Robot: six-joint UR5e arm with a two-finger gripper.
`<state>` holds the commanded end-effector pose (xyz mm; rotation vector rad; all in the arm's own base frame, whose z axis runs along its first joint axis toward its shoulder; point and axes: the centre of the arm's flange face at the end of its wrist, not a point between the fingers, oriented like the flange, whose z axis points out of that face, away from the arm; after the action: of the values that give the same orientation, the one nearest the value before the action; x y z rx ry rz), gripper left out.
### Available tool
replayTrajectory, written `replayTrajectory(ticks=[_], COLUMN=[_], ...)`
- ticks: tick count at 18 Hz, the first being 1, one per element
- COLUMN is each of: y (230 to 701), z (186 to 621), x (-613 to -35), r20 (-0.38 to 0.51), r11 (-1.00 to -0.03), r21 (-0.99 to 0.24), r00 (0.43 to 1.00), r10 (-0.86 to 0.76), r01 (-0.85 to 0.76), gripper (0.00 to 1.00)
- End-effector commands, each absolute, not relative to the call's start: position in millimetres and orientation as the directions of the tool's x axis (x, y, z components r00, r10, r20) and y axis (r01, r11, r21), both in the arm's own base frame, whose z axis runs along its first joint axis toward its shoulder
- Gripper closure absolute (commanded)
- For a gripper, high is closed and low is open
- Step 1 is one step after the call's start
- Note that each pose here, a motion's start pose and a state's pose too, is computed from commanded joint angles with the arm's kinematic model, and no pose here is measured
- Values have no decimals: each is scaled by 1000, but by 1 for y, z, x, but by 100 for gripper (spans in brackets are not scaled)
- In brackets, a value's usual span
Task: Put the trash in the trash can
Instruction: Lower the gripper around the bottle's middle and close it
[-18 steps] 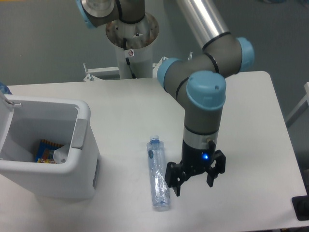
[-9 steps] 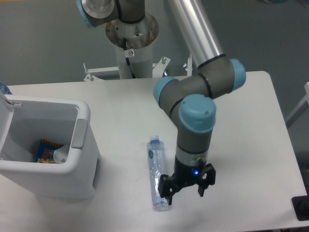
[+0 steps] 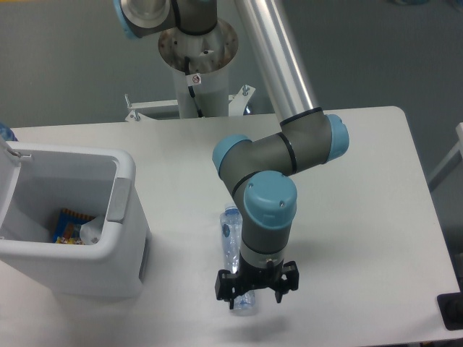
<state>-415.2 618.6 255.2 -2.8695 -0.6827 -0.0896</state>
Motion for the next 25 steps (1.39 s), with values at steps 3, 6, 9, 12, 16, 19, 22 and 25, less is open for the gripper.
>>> replayTrajectory(ticks=[3, 6, 9, 12, 16, 19, 22, 25], y=[634, 643, 645, 647, 650, 651, 652, 652], z=[242, 228, 223, 215, 206, 201, 200, 200], x=[-423, -424, -422, -425, -420, -417, -417, -416], r20=[124, 137, 131, 113, 86, 75, 75, 75], r11=[-887, -895, -898, -898, -904, -906, -905, -904], r21=[-99, -13, 2, 16, 43, 53, 55, 55], r00=[890, 887, 890, 892, 899, 903, 902, 901], r10=[440, 441, 437, 438, 428, 423, 426, 427], r01=[452, 447, 441, 439, 426, 420, 423, 424], gripper=[0, 0, 0, 0, 1, 16, 31, 46])
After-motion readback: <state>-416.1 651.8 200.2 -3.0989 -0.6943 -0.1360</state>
